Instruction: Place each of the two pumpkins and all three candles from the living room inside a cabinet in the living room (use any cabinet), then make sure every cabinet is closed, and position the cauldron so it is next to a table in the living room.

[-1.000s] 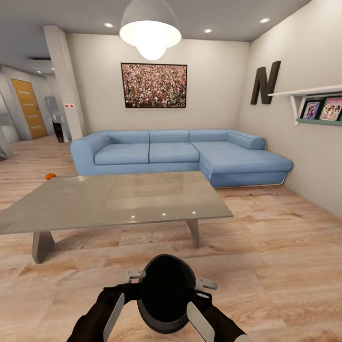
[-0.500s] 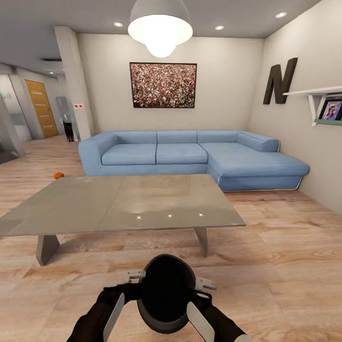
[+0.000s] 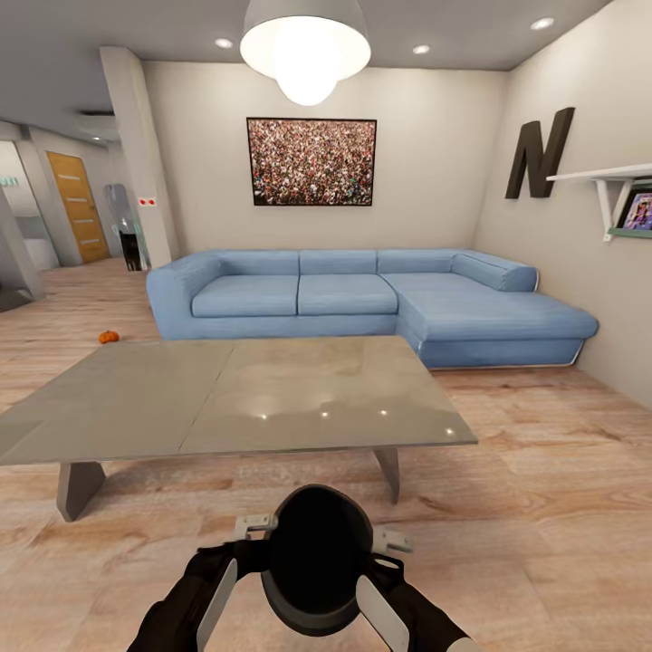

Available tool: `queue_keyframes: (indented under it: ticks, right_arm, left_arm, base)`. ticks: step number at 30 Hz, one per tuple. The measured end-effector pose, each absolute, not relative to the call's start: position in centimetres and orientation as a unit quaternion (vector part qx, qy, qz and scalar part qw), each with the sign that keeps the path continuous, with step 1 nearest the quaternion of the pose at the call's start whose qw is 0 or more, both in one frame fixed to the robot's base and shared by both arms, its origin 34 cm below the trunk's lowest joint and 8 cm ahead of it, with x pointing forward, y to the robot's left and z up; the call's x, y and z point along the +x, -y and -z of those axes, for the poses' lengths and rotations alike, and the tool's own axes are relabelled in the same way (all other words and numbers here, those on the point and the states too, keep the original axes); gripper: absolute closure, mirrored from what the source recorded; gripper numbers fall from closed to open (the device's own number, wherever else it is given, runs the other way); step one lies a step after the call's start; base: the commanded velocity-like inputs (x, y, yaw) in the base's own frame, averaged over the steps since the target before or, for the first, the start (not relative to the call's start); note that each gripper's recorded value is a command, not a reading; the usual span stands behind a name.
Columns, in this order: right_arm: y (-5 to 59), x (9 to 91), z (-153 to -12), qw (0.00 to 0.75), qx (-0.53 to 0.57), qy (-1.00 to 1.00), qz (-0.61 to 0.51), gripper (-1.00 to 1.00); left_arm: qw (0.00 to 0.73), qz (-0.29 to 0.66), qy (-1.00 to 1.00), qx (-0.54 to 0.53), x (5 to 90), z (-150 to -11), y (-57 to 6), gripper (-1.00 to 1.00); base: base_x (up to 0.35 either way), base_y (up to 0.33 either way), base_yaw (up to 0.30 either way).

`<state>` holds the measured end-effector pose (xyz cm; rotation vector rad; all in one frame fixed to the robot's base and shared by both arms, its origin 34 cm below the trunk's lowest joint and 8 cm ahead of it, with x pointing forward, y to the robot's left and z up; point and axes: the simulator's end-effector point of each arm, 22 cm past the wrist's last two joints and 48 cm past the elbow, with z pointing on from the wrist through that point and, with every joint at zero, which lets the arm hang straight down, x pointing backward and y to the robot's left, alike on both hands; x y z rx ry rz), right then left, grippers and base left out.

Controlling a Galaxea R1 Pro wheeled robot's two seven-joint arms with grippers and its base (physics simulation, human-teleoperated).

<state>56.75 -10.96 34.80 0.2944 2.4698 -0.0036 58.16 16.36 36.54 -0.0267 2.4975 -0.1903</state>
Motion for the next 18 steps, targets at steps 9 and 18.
queue_keyframes:
  ticks: [9, 18]
  right_arm:
    - [10.96, 56.7, -34.74, 0.32, 0.113, -0.941, 0.001, 1.0]
    - [10.91, 56.88, -34.94, 0.323, 0.112, -0.94, 0.001, 1.0]
  left_arm:
    - [0.313, 0.072, -0.947, -0.01, 58.14, -36.52, -16.38, 1.0]
    - [0.316, 0.073, -0.946, -0.011, 58.33, -36.76, -16.4, 1.0]
  base:
    - [0.12, 0.0, 0.0]
    - [0.067, 0.0, 0.0]
